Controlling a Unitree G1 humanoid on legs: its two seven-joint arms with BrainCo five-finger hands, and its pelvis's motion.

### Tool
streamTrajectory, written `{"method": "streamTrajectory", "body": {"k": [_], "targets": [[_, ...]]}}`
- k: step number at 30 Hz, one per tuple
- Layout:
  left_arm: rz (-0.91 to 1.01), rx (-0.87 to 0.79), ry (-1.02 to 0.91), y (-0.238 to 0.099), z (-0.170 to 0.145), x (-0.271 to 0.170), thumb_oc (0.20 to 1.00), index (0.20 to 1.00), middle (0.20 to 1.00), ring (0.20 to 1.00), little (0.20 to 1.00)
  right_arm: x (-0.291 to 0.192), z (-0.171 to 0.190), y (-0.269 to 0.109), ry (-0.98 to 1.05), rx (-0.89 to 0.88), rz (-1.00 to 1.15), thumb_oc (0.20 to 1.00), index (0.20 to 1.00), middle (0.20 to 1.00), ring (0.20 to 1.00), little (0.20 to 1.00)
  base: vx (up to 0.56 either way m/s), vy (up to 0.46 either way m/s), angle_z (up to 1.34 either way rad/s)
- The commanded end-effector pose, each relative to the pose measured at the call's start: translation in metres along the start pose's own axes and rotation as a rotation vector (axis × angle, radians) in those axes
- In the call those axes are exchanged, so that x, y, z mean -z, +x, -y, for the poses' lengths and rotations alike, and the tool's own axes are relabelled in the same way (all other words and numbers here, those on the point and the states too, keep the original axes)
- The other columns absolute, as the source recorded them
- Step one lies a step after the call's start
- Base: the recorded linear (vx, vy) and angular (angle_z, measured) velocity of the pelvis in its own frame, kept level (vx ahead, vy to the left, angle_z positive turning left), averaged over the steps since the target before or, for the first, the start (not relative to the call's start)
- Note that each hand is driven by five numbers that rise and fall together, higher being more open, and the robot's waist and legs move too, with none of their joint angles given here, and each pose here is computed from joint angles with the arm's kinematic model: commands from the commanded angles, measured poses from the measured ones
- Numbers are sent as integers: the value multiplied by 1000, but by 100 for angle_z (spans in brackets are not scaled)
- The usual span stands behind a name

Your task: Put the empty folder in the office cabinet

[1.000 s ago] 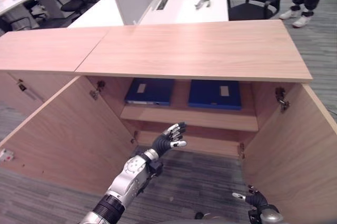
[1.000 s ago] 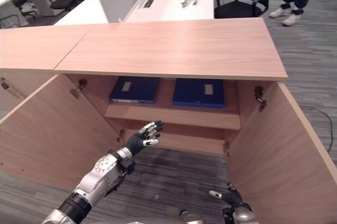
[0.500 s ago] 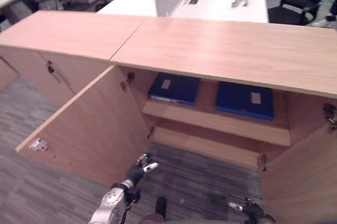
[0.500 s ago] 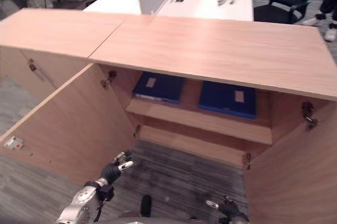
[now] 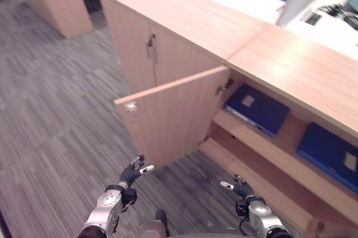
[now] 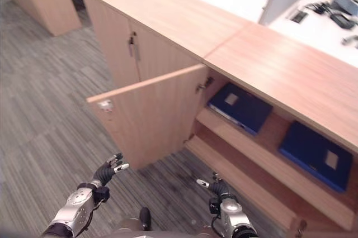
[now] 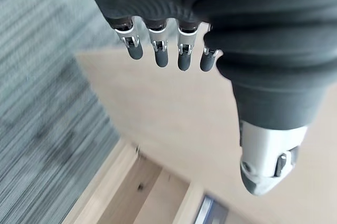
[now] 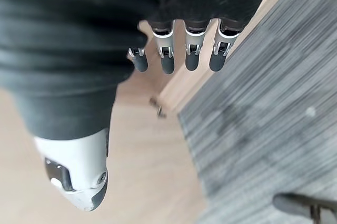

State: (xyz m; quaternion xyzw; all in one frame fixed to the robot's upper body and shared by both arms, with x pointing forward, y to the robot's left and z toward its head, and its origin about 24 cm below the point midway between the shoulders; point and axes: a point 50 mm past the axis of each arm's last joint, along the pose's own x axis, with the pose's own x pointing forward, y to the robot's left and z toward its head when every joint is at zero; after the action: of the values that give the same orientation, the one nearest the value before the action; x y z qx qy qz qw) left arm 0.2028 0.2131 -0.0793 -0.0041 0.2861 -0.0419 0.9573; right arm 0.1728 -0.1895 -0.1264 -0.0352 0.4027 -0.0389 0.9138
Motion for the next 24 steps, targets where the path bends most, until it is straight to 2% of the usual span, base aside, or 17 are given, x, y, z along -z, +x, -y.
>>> {"method": "streamTrajectory", "body": {"k": [1,8,19,24], "targets": [[57,19,13,2,11,-6,1000,1000,1000,1000,1000,-11,22,-5,36,52,88,1000,1000,1000,1000,1000,196,-19,136],[51,-3,5,3,10,-4,1000,1000,1000,1000,1000,1,23,-8,25,44,59,1000,1000,1000,1000,1000,59,-112,101],[67,-26,-62,1,13,-4,1000,1000,1000,1000,1000,5,45,-14,-40,79,59,1000,1000,1000,1000,1000,-93,-217,28],[148,-43,-98,6,13,-24,1000,1000,1000,1000,1000,-8,56,-10,-77,98,77,1000,1000,1000,1000,1000,-194,-27,1]]}}
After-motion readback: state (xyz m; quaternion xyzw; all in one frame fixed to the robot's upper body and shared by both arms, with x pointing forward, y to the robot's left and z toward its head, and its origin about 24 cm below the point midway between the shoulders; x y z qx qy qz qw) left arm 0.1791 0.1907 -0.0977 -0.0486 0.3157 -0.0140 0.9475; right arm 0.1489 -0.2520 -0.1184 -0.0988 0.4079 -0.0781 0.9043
